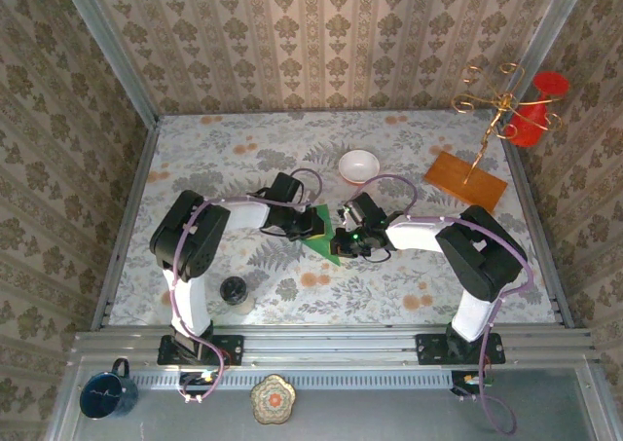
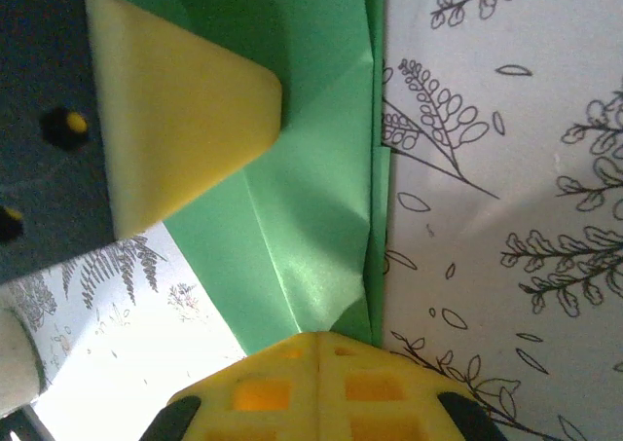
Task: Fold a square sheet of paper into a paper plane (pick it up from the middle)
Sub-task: Fourth fold the wing at the center of the table.
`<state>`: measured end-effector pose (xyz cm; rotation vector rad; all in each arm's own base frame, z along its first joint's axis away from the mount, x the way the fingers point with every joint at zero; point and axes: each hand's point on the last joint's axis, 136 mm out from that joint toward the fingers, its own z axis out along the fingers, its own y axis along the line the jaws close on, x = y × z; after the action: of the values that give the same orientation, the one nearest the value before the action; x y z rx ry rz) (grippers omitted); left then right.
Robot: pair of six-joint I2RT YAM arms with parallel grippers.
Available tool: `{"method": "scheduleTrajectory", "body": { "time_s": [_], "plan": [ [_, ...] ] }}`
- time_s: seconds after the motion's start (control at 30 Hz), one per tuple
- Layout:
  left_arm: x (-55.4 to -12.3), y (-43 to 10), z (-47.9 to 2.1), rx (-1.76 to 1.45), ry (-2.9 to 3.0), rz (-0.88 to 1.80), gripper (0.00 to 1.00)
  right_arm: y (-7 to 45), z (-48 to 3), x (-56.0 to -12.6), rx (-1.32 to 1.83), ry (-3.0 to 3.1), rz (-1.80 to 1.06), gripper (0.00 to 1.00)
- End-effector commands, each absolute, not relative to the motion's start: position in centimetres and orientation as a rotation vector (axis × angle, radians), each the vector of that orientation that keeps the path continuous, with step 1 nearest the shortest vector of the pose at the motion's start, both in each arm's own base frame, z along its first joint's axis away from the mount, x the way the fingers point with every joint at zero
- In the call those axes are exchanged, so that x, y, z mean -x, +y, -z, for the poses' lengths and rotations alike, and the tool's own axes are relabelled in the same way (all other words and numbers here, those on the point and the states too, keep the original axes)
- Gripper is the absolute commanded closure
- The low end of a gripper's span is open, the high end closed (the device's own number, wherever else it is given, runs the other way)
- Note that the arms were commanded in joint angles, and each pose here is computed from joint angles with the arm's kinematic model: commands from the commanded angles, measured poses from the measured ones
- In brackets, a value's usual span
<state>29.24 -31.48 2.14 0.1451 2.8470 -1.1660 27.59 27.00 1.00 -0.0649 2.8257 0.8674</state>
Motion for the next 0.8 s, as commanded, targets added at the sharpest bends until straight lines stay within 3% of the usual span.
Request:
{"method": "scheduleTrajectory", "body": {
  "time_s": [0.0, 0.57, 0.77],
  "plan": [
    [-30.6, -29.5, -0.6, -0.133, 2.873, 1.075, 0.87, 20.2, 5.4, -21.6, -0.011, 3.146, -0.476, 0.93],
    [-37.9, -22.3, 1.1, 0.089, 2.848, 0.942, 0.87, 19.6, 5.6, -21.6, -0.040, 3.147, -0.485, 0.93],
    [-40.5, -20.6, -2.1, 0.102, 2.782, 0.915, 0.88, 19.8, 5.4, -21.8, -0.035, 3.134, -0.508, 0.93]
  ]
}}
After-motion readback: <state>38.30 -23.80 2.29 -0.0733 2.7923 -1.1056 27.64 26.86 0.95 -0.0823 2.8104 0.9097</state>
